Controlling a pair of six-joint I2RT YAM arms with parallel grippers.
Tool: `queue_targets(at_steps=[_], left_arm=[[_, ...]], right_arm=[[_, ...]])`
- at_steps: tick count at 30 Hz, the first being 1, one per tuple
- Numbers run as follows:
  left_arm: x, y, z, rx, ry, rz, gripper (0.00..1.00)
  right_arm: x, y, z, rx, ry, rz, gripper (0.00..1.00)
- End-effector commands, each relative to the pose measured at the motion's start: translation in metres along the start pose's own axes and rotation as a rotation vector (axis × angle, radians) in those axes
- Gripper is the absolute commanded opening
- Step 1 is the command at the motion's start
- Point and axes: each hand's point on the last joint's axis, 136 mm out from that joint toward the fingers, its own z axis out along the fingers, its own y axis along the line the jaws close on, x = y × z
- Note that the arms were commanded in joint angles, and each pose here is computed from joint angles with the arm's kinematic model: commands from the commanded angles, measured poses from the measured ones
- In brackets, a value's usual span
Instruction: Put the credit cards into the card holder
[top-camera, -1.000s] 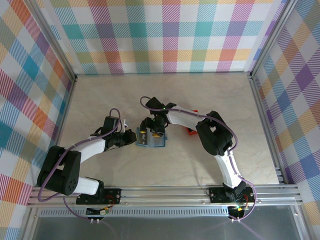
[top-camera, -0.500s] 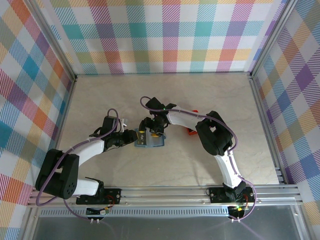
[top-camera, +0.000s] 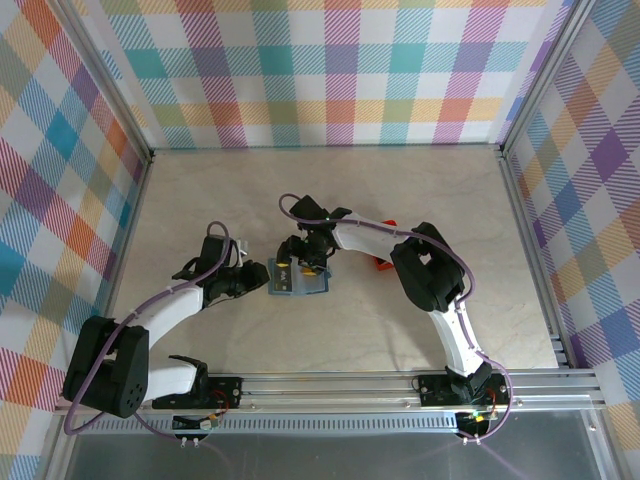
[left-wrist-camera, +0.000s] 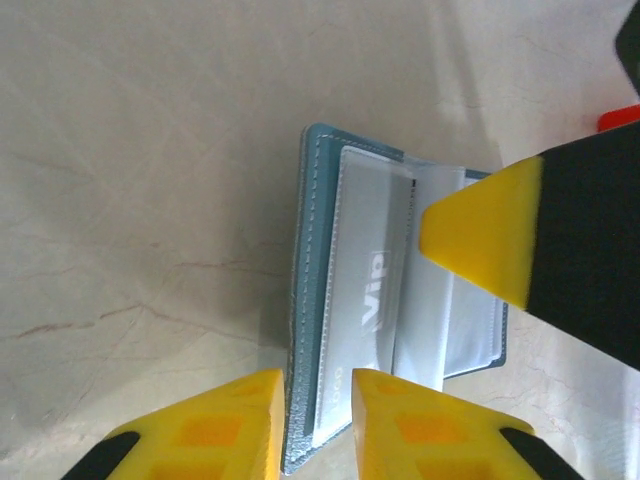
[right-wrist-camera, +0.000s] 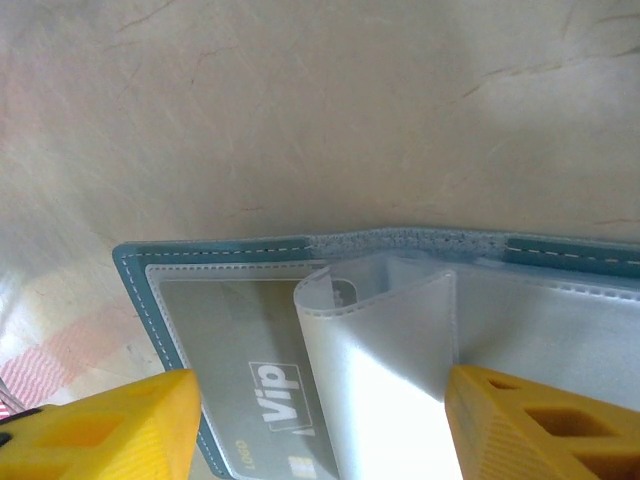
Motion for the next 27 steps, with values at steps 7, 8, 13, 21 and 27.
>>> queue_targets(at_steps=[7,8,13,21,27], left_arm=[[0.015,0.015,0.001,-0.043,0.042,-0.047,0.21],[0.016,0.016,0.003,-0.04,0.05,-0.047,0.2],[0.017,0.014,0.009,-0.015,0.055,-0.041,0.15],[0.018,0.016,0.013,-0.016,0.066,-0.029,0.08],[0.022,0.022,0.018,-0.03,0.08,-0.03,0.07]], right_arm=[[0.009,0.017,0.008,-0.014,0.034,-0.025,0.66],[0.009,0.018,0.008,-0.015,0.033,-0.03,0.66],[0.011,0.022,0.007,-0.01,0.033,-0.043,0.66],[0.014,0.021,0.007,-0.007,0.037,-0.045,0.66],[0.016,0.026,0.009,-0.027,0.043,-0.053,0.66]])
